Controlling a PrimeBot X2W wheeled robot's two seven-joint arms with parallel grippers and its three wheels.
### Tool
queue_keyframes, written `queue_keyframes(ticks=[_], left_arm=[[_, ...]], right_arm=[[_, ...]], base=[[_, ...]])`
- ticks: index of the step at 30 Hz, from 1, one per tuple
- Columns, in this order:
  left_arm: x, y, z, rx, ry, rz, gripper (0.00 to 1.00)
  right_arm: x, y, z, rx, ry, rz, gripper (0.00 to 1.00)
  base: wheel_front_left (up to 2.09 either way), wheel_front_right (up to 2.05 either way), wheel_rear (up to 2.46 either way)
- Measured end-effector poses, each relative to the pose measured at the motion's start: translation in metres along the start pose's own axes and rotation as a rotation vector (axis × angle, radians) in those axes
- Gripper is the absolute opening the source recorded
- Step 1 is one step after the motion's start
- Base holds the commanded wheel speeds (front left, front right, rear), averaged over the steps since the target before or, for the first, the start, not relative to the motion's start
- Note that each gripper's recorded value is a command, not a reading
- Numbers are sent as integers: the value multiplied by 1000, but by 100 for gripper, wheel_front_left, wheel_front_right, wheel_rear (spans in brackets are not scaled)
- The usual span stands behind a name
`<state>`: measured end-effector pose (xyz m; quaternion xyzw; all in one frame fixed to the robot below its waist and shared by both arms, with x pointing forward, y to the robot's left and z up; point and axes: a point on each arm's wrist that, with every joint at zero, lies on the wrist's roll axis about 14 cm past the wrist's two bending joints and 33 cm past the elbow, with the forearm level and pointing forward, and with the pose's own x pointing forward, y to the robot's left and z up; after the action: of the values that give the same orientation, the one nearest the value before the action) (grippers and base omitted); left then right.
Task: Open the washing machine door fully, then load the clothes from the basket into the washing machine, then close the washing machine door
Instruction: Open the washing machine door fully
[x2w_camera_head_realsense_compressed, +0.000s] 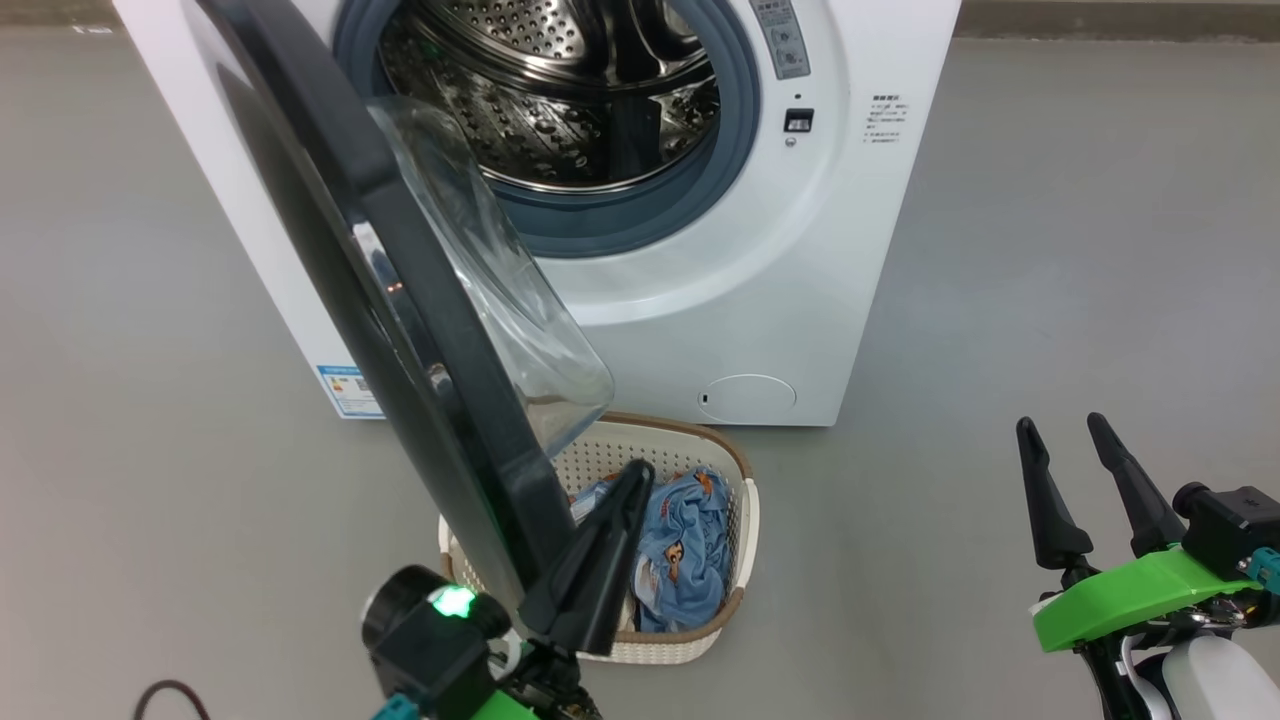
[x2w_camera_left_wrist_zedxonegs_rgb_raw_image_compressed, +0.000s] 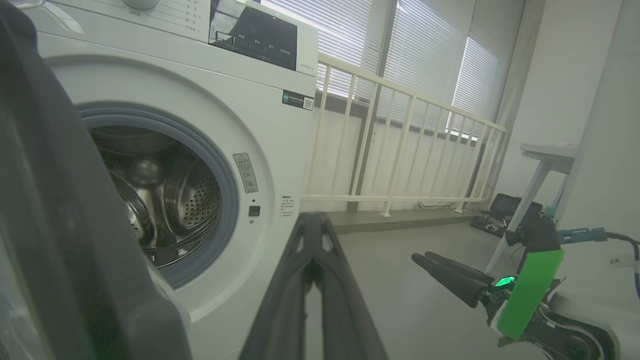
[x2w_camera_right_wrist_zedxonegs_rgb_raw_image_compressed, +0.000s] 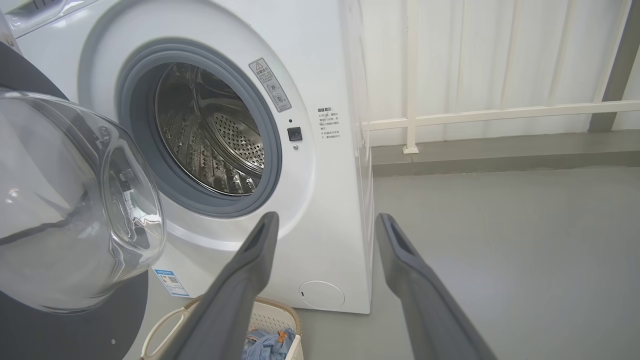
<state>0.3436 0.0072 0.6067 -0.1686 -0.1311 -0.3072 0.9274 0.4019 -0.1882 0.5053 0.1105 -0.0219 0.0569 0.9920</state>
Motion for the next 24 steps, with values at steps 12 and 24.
queue_keyframes(ticks=[12, 24], left_arm=[[-5, 13, -56, -47, 170, 29, 0], [-12, 29, -79, -60, 241, 83, 0]], right_arm=[[-4, -7, -7, 4, 18, -25, 100], [-9, -11, -7, 2, 21, -37, 100]], base=[[0, 0, 0], [0, 0, 0]])
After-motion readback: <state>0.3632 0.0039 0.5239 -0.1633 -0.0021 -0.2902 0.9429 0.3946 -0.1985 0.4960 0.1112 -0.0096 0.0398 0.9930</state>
